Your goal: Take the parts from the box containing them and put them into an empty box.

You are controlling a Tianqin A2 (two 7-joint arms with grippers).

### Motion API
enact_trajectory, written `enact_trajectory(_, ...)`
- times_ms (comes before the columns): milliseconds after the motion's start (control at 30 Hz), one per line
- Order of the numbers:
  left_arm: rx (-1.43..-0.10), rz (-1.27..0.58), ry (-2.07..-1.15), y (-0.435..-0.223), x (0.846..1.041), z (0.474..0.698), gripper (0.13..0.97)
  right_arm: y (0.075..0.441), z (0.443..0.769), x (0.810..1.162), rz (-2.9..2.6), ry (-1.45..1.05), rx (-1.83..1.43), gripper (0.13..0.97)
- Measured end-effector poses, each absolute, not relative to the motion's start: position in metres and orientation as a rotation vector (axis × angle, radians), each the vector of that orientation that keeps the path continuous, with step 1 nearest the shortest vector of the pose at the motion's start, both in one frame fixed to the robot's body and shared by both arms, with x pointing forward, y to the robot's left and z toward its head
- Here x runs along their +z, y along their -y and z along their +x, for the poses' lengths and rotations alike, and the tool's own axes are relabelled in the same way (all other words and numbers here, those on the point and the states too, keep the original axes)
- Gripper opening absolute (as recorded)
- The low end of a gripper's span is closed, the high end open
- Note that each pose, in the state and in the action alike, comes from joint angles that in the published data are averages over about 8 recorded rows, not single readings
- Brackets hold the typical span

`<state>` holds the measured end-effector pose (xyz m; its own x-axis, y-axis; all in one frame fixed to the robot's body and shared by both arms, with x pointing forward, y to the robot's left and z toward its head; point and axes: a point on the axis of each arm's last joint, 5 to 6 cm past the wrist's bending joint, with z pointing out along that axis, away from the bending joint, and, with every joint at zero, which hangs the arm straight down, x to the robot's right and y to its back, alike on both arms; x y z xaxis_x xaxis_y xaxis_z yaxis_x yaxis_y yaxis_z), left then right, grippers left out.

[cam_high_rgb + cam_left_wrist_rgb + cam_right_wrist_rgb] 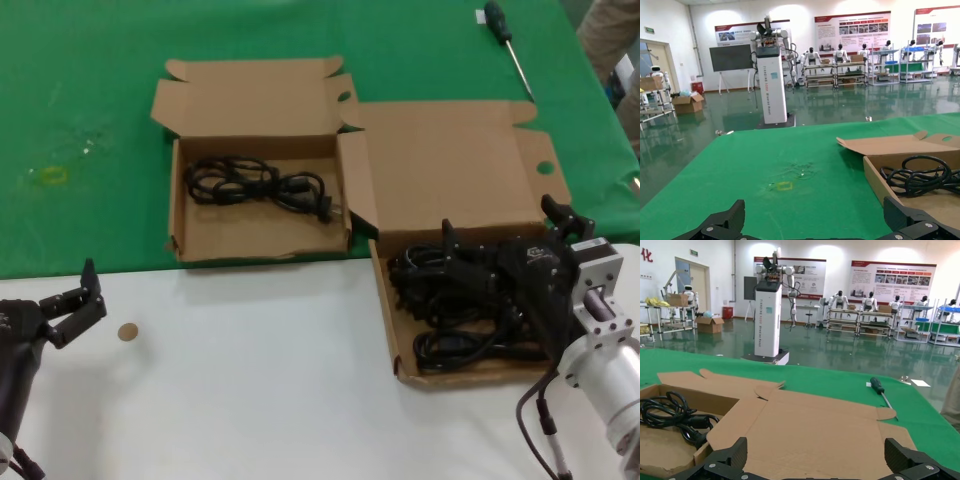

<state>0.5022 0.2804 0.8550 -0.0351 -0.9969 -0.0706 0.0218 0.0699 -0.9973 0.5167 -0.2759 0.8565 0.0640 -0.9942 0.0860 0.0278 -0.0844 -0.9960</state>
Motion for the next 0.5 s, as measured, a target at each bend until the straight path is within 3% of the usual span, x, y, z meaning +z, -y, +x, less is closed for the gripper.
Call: enact_trajectory(500,-1.193,-1.125,-1.253,-0.2804,0.8550,0.5022,0.966,0.2759,0.5167,0.8565,-1.283,-1.101,-1.234,0.966)
